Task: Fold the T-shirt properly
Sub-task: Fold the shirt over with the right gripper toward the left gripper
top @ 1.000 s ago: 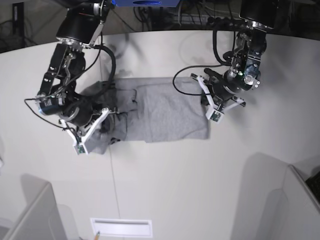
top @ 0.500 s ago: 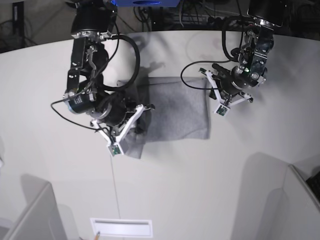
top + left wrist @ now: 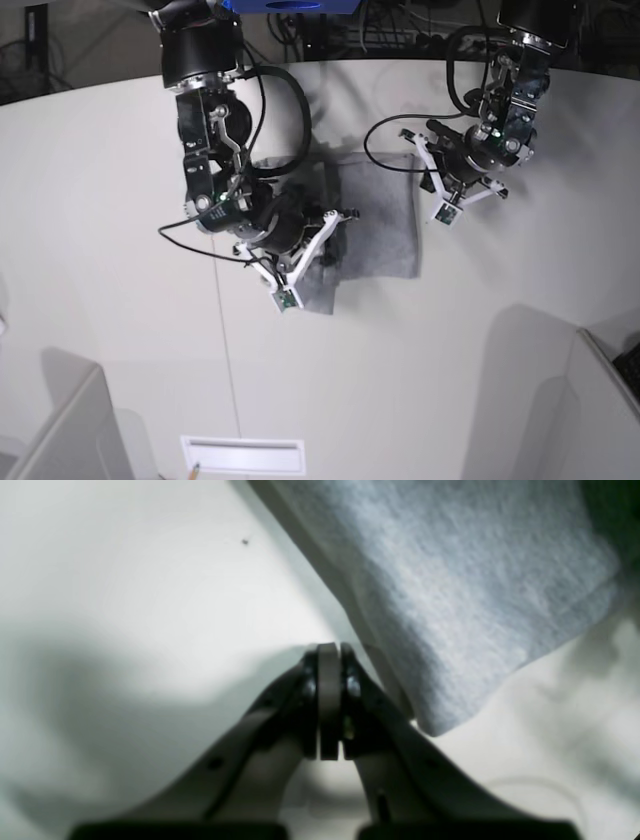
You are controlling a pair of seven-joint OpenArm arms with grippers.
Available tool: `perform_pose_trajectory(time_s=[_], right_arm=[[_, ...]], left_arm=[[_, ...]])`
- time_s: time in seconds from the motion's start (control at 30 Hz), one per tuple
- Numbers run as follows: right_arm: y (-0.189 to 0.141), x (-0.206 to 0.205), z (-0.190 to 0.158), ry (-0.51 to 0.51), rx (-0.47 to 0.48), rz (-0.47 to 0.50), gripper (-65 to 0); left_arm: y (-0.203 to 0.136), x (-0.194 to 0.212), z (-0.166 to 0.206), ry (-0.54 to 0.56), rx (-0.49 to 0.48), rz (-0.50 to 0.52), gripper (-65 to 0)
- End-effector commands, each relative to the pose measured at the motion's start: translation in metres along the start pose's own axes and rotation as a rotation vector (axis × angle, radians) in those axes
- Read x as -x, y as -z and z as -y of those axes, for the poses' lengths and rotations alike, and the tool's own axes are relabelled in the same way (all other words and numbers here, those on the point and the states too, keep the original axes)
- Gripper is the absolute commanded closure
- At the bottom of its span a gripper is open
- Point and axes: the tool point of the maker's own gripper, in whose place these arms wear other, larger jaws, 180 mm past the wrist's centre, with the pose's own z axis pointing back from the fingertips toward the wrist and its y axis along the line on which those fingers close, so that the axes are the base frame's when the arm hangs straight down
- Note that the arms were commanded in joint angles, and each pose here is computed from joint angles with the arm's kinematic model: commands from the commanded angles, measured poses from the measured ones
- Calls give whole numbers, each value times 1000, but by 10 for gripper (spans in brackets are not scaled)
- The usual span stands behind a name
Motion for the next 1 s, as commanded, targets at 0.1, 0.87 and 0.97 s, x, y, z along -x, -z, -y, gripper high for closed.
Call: perform_pose_trajectory(time_s=[0.1, 0.87, 0.97], right_arm=[[-1, -23, -25, -36, -63, 80, 0], [48, 11, -15, 70, -108, -54, 0], [51, 22, -16, 89, -121, -112, -9]], left_arm=[[-5, 1, -8, 21, -15, -2, 0], [-35, 11, -70, -108, -166, 31, 0], [-45, 27, -88, -155, -214, 14, 0]])
